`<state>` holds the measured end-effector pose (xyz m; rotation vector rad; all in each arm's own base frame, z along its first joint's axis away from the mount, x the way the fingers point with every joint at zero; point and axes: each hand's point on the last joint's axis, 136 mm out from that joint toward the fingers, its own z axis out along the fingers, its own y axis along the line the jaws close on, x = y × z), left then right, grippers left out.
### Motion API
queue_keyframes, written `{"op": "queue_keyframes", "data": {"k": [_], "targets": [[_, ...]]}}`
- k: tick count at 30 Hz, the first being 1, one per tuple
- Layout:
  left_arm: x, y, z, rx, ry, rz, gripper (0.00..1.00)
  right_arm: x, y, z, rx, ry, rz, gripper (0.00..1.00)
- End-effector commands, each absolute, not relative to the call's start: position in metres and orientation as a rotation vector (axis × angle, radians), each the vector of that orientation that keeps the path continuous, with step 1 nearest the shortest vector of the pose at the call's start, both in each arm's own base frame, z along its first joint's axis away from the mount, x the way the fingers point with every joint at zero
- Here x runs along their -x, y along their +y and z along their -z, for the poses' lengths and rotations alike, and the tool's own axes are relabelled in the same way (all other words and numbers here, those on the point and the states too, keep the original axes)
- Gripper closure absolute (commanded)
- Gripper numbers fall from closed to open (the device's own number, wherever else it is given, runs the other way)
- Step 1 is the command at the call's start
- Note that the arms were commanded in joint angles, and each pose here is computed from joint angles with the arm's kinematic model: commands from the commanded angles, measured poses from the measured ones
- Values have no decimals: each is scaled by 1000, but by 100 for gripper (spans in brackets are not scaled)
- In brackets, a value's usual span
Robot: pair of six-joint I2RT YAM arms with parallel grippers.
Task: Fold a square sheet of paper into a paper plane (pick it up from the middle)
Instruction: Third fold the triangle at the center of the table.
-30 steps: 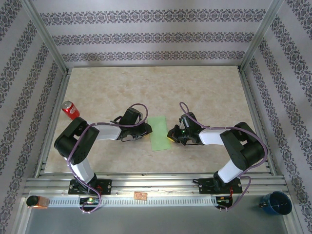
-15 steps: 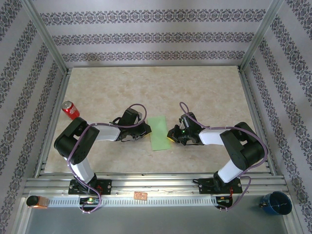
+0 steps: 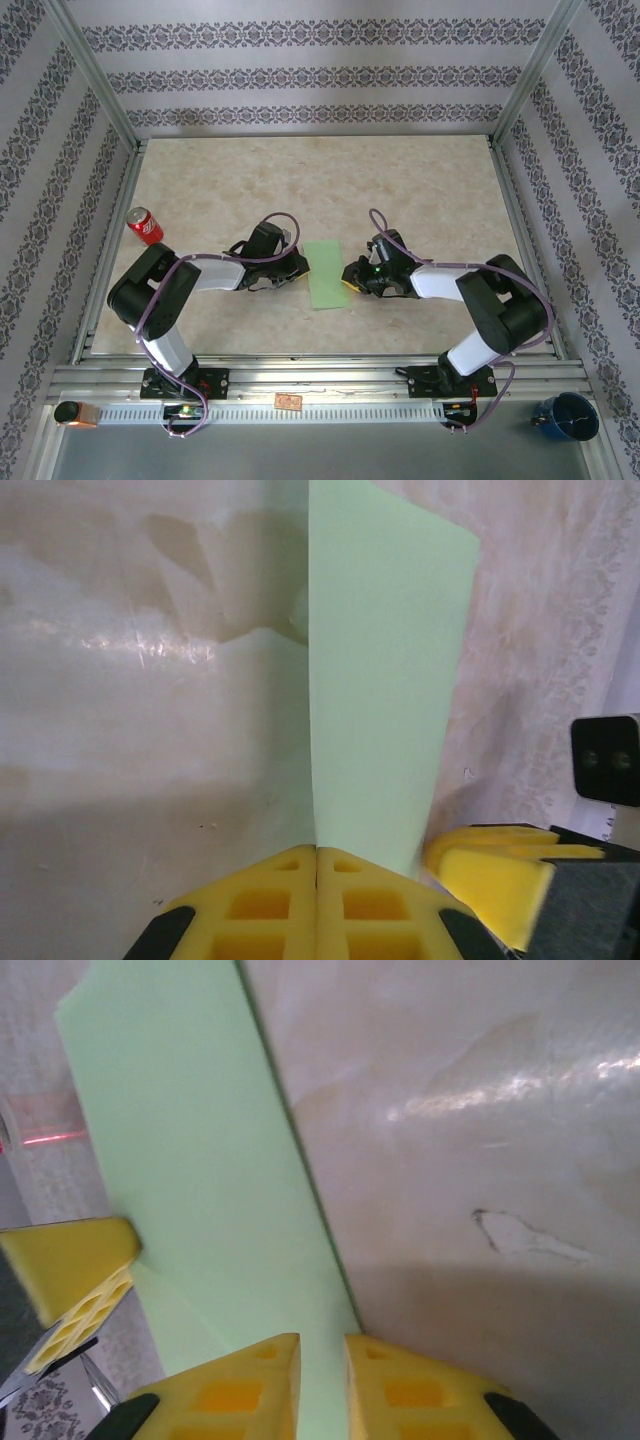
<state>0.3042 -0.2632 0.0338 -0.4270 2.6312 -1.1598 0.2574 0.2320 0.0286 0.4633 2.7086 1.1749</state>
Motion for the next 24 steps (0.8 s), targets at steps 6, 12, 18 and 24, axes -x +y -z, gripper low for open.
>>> {"op": "queue_keyframes", "data": {"k": [6, 12, 18, 24], "targets": [[-305, -250, -54, 445, 2579, 1194, 98, -255, 234, -82, 14, 2507, -951, 76], [-301, -246, -57, 463, 2575, 1198, 98, -224, 259, -100, 575, 2261, -643, 73], [-302, -249, -56, 485, 2570, 1229, 98, -179, 297, -94, 1128, 1924, -328, 65], [-302, -249, -55, 487, 2571, 1231, 98, -171, 321, -84, 1246, 1790, -142, 58]]}}
